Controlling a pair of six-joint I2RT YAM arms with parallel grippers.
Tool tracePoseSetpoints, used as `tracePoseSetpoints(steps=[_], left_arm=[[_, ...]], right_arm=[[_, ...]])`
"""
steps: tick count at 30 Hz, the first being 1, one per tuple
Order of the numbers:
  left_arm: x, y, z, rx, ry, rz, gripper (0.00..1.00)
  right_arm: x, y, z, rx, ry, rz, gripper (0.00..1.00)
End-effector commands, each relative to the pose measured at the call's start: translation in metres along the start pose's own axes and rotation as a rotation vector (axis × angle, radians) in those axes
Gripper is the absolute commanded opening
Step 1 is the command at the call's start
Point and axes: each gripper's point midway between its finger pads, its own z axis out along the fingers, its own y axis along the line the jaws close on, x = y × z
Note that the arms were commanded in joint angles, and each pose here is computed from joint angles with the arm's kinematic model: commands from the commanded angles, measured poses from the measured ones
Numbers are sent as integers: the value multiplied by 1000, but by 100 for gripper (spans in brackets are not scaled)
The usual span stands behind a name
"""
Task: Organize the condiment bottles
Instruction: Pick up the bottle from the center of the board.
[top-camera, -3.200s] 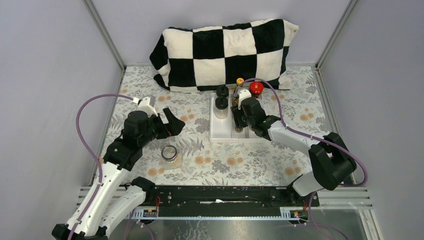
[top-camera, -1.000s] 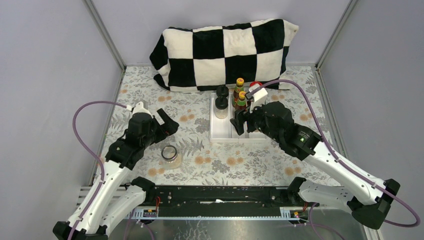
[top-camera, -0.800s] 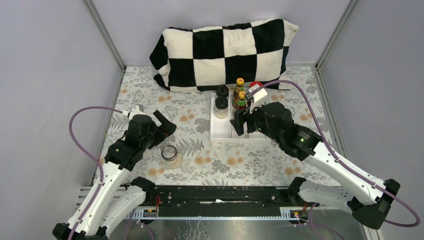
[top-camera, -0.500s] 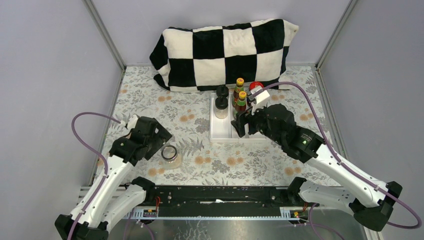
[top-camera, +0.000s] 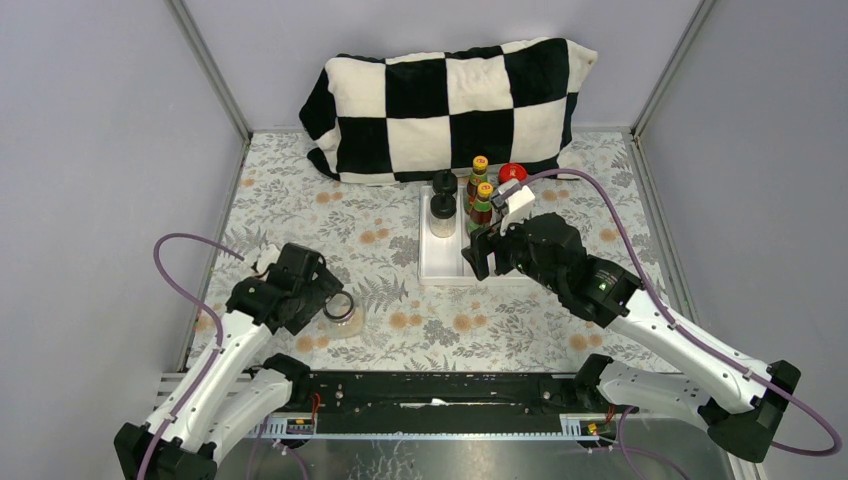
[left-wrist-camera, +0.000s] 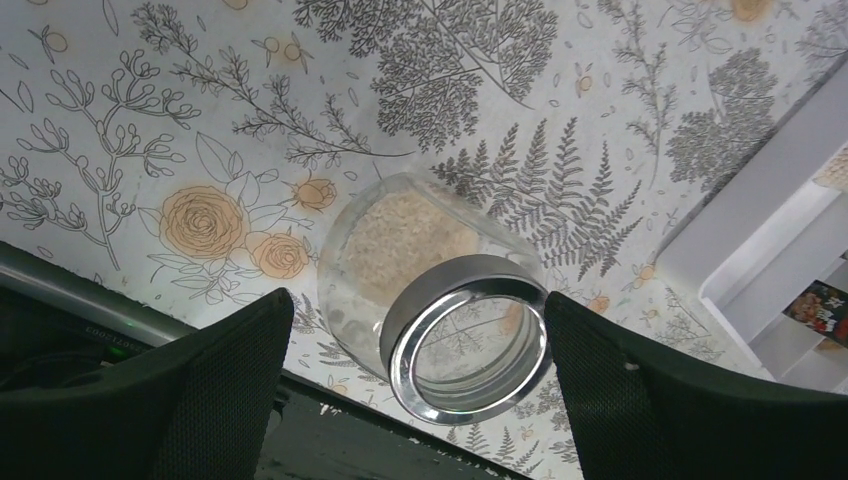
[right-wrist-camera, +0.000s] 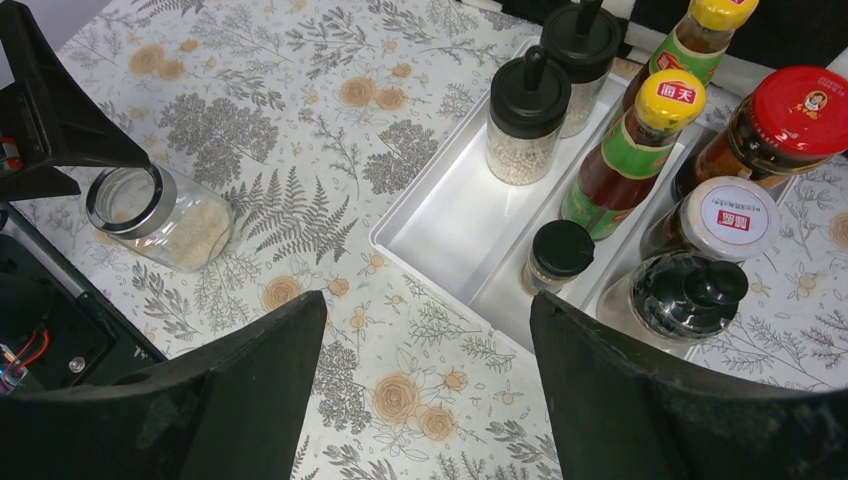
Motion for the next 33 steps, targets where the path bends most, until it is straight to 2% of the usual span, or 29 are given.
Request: tracePoseSetpoints(steps=[1, 16, 33], left_arm=[[8, 6, 7, -18, 28, 19, 99], [25, -7, -39, 97, 166, -37, 99], [36, -8, -43, 59, 230, -282, 99]], right_arm=[[-10, 8, -3, -35, -46, 16, 82], [0, 8, 3, -36, -33, 13, 82], [7, 6, -1, -36, -43, 19, 82]])
